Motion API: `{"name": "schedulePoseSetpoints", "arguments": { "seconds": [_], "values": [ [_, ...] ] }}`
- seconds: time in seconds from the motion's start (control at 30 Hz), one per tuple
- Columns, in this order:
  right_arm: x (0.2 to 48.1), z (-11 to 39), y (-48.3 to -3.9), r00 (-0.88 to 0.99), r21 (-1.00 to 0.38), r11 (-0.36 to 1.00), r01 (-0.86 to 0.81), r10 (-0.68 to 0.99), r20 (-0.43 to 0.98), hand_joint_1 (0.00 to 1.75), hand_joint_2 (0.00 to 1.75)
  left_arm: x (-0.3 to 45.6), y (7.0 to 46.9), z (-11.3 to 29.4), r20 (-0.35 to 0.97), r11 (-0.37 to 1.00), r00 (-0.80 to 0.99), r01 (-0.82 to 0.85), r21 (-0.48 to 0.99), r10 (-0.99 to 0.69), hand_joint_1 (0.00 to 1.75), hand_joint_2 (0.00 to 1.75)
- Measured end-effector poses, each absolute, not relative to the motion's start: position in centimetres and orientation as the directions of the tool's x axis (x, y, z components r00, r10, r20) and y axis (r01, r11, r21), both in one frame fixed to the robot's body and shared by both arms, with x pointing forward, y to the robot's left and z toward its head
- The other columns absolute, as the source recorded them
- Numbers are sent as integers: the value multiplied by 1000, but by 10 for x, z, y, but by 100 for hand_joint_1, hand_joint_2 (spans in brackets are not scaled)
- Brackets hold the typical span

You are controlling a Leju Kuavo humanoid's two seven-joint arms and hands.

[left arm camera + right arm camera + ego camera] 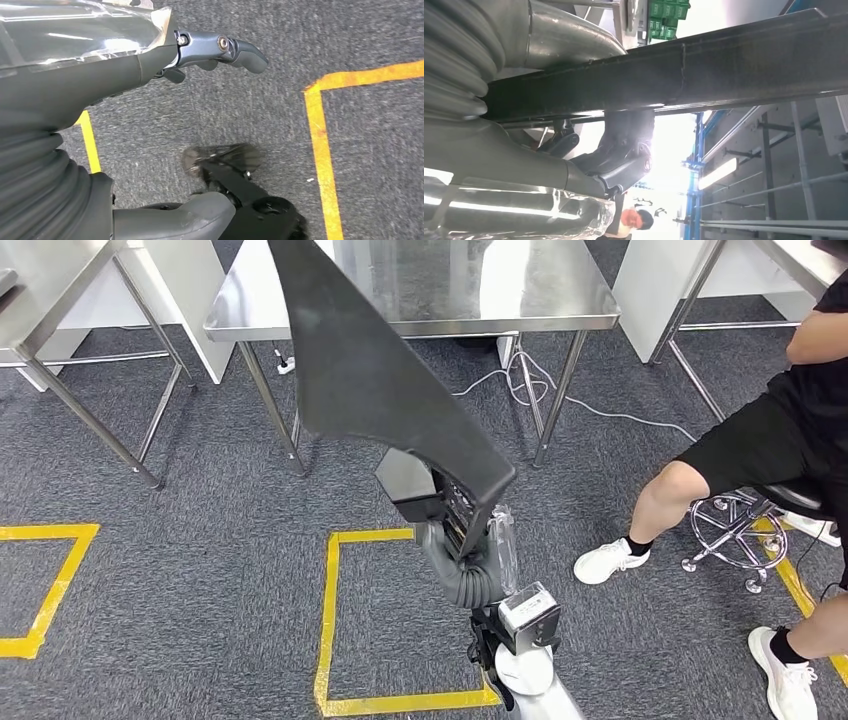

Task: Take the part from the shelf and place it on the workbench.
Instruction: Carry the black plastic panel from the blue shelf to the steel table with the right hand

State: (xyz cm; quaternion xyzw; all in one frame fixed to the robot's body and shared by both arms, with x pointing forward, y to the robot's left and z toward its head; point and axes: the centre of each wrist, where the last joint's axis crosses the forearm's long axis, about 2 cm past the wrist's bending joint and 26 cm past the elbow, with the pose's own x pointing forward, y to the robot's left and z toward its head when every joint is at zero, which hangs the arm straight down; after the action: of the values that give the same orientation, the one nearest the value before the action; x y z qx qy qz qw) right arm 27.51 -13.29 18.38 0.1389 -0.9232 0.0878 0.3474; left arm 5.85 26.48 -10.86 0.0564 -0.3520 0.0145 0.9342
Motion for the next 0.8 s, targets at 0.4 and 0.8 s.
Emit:
{"name": "schedulePoseSetpoints", "arguments": {
  "seconds": [0.4,0.8],
  "values": [
    [276,185,-134,-723,-70,946,-317,-193,663,171,175,60,265,-108,661,993,750,-67,95,-13,0,175],
    [276,185,-133,-720,-69,944,-324,-198,665,171,175,60,265,-108,663,993,748,-67,95,-13,0,175]
  ]
}}
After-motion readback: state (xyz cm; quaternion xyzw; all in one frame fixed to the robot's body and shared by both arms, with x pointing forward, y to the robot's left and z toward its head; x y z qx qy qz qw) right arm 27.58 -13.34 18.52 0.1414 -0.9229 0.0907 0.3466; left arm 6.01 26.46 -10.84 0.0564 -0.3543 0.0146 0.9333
